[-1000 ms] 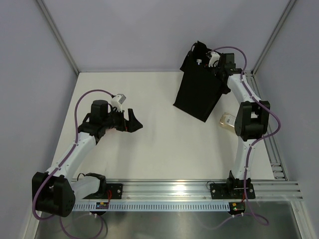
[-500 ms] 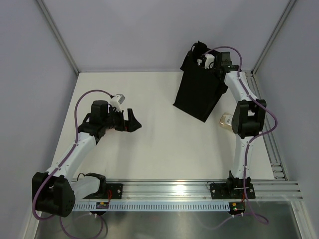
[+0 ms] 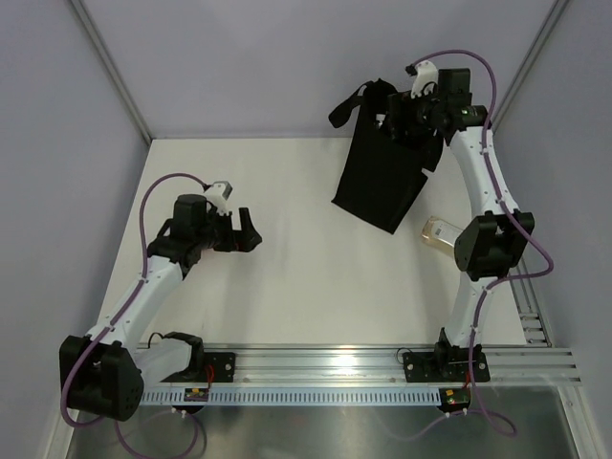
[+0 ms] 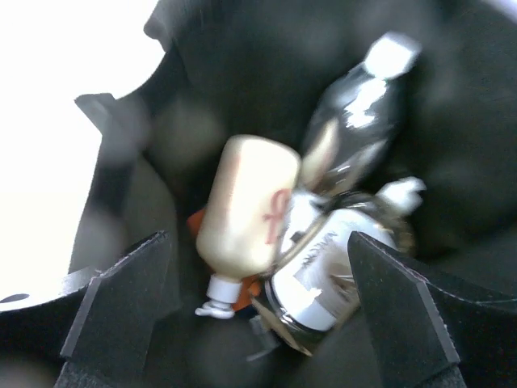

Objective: Place the personal care products into the canvas bag

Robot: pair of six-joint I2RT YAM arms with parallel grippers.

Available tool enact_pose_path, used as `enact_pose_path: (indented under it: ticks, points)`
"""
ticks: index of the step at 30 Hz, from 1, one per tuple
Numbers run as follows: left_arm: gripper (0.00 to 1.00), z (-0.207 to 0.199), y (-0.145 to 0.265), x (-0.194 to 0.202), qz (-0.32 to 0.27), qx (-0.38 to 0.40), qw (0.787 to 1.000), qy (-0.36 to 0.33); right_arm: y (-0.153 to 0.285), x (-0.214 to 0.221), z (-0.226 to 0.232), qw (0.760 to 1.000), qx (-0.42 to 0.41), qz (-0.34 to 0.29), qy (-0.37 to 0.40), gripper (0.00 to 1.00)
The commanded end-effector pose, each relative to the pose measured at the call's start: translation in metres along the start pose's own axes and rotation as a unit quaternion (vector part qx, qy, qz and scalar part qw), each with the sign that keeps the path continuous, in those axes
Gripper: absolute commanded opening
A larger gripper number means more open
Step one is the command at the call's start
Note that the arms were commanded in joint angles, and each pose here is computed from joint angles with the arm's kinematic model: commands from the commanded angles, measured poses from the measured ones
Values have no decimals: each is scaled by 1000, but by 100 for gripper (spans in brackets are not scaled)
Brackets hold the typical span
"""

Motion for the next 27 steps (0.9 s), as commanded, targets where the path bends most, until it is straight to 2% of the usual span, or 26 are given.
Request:
enact_pose_path:
  ticks: [1, 6, 7, 8, 10, 12, 15, 16, 18, 19, 20, 21, 23, 24, 26, 27]
  points:
    - [99, -1, 10, -15, -52, -46, 998, -8, 74, -55, -3, 989, 99, -106, 40, 99]
    - [99, 2, 16, -21, -76, -97, 992, 17, 129, -70, -7, 963, 185, -189, 57, 99]
    - [99, 3, 18, -22, -80, -110, 990, 34, 136, -60, 0, 961, 198, -193, 30, 100]
    - [99, 4, 20, -24, -88, -119, 988, 49, 139, -59, 6, 962, 177, -204, 34, 99]
    - [99, 3, 26, -28, -103, -124, 982, 97, 147, -41, 21, 974, 87, -197, 68, 99]
    - [99, 8, 31, -32, -119, -133, 973, 144, 138, -15, 43, 977, -36, -193, 81, 99]
    - [99, 17, 35, -33, -145, -163, 942, 256, 148, 2, 71, 966, -119, -210, 96, 100]
    - [99, 23, 36, -30, -158, -196, 912, 324, 148, 14, 77, 964, -133, -203, 105, 100]
    - [99, 35, 36, -30, -163, -228, 871, 403, 144, 30, 84, 966, -146, -184, 104, 100]
    - [99, 42, 36, -34, -169, -225, 839, 467, 146, 35, 86, 966, -152, -179, 105, 99]
    - [99, 50, 29, -31, -157, -228, 822, 498, 145, 41, 89, 967, -163, -169, 98, 100]
    - [99, 49, 24, -34, -152, -202, 797, 549, 143, 48, 91, 968, -170, -160, 91, 100]
    - [99, 62, 10, -32, -142, -208, 757, 603, 142, 56, 96, 966, -188, -156, 82, 99]
    - [99, 64, 5, -35, -147, -211, 730, 633, 140, 65, 99, 967, -193, -151, 72, 99]
    - [99, 71, -4, -39, -149, -221, 708, 654, 139, 71, 102, 966, -195, -155, 70, 100]
    - [99, 77, -12, -41, -147, -238, 687, 671, 138, 78, 105, 966, -197, -152, 65, 100]
Point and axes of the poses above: each gripper's point midway between its finger pads, its own y axis back along the fingers, its own z axis along the line the jaws close on, x = y × z, the point moved 10 cm from there along y, back along the fingers, and after that the axes turned 12 degrees about y, right-handed, at the moved point
